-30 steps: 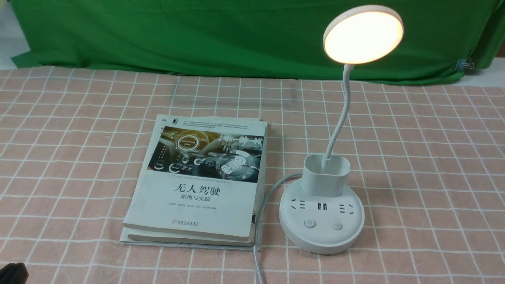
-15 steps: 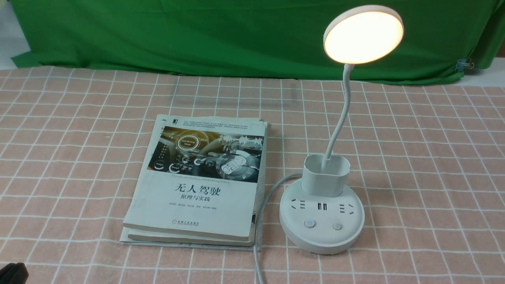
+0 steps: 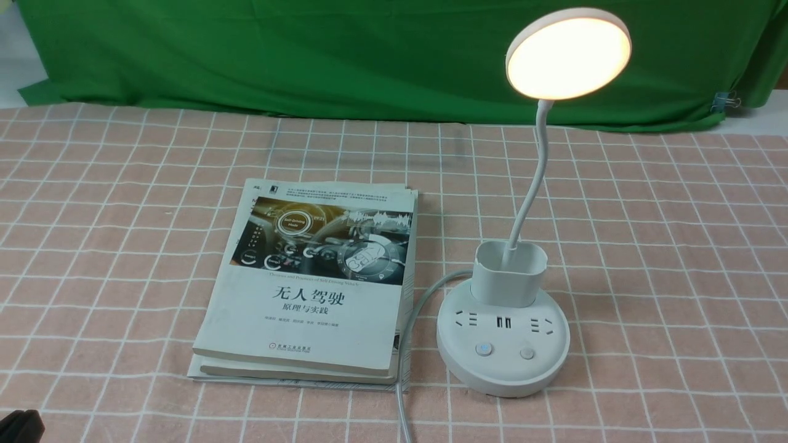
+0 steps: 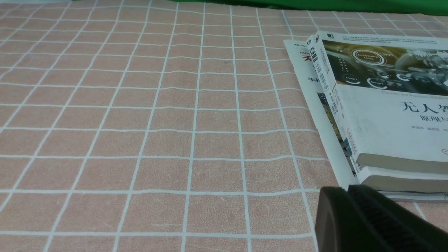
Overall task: Turn off the table lamp on the pink coffee tablecloth by hand.
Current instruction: 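Press the power button on the lamp base to turn the lamp off with the right gripper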
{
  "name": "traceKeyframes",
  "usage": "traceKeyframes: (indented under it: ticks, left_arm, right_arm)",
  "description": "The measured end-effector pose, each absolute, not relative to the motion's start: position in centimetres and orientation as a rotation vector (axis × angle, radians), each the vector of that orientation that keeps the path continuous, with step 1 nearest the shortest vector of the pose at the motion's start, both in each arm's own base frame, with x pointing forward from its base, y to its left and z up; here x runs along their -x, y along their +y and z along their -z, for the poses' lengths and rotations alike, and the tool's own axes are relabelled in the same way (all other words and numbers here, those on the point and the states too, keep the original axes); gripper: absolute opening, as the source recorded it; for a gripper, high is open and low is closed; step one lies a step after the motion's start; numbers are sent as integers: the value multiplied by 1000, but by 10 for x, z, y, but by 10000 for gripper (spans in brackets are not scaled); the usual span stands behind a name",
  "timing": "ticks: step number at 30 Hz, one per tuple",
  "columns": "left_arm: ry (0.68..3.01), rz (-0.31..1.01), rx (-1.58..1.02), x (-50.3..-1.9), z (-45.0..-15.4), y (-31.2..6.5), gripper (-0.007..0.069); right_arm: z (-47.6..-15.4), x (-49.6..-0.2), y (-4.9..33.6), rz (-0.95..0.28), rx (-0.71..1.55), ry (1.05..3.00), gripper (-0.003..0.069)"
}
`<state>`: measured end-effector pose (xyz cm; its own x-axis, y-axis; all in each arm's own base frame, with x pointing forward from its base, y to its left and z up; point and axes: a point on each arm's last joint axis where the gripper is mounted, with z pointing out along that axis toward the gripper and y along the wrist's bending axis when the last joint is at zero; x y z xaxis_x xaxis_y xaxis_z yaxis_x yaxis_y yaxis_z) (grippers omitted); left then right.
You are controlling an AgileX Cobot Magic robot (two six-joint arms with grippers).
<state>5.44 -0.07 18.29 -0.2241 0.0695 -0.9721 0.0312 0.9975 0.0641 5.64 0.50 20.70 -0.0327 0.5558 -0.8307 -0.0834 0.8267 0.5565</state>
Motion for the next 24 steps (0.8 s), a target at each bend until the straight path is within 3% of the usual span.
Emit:
traceKeyframes:
  ticks: [3,5,9,12,16,24]
  left_arm:
    - [1797,-35,-74,-54,-183,-1,6]
    - [1797,-35,-74,-54,-183,-1,6]
    - [1797,-35,-74,-54,-183,-1,6]
    - [1797,-35,-74,-54,-183,-1,6]
    - [1797,-35,-74,-54,-183,-1,6]
    - [1797,-35,-74,-54,-183,-1,6]
  right_arm:
    - [-228,-57,8,-489,-334,1715,74]
    - [-251,-60,12,-451,-249,1825,46]
    - [-299,-78,21,-361,-68,2114,40]
    - [-313,-104,32,-291,33,2372,40]
    - [-309,-144,48,-200,176,2642,40]
    - [-274,-207,103,-154,417,2854,39]
